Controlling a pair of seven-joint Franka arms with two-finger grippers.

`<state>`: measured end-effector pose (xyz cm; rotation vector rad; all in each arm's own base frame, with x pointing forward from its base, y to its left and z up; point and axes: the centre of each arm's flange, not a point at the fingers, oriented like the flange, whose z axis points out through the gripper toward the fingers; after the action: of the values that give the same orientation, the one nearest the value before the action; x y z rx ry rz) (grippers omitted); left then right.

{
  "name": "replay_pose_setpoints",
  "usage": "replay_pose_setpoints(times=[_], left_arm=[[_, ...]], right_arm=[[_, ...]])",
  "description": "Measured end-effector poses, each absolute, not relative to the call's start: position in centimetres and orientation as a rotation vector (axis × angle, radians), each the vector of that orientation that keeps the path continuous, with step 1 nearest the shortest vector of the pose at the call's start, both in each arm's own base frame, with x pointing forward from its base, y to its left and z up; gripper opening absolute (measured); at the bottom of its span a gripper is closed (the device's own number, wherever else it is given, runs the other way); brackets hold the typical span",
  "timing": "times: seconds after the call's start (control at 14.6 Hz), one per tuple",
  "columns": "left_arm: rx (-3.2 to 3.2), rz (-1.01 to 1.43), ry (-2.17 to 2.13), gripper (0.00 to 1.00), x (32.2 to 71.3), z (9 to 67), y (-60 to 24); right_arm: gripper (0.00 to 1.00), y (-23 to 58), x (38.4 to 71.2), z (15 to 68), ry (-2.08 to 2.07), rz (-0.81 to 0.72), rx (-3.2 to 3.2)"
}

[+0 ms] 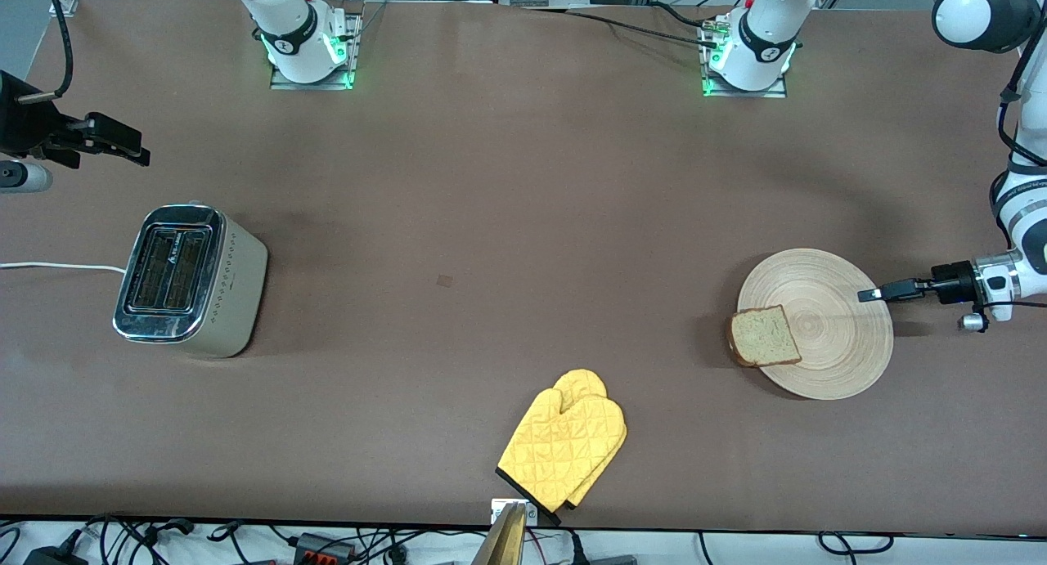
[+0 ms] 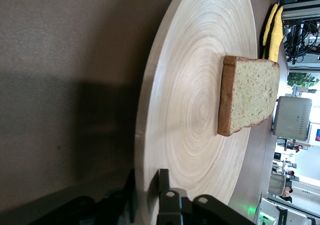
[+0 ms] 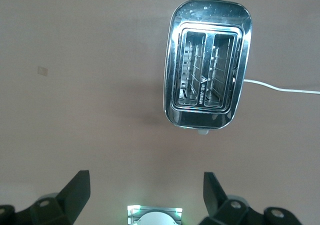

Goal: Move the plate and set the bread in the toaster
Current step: 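Slide the wooden plate with the left gripper toward the toaster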

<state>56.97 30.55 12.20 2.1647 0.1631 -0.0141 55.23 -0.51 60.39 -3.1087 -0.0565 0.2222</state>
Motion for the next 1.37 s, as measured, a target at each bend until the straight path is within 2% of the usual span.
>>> replay_pose_setpoints(times=[0.07, 0.27, 0.55, 0.89, 1.37], left_arm=[[2.150, -0.011, 0.163, 0.11, 57.0, 12.4, 30.6], [2.146, -0.021, 0.171, 0.11, 57.1, 12.5, 30.3], [2.086, -0.157, 0.181, 0.10, 58.2, 12.1, 25.9], [2.058, -0.282, 0.128, 0.09, 60.6, 12.1, 15.8], [2.019, -0.329, 0.146, 0.09, 59.2, 11.7, -3.0]], right_arm=[[1.00, -0.5, 55.2, 60.4, -0.057, 0.222, -3.109], [1.00, -0.5, 55.2, 60.4, -0.057, 0.222, -3.109], [1.00, -0.6, 55.2, 60.4, -0.055, 0.222, -3.109], [1.00, -1.1, 55.2, 60.4, -0.038, 0.227, -3.108], [1.00, -1.2, 55.1, 60.4, -0.035, 0.229, -3.108]])
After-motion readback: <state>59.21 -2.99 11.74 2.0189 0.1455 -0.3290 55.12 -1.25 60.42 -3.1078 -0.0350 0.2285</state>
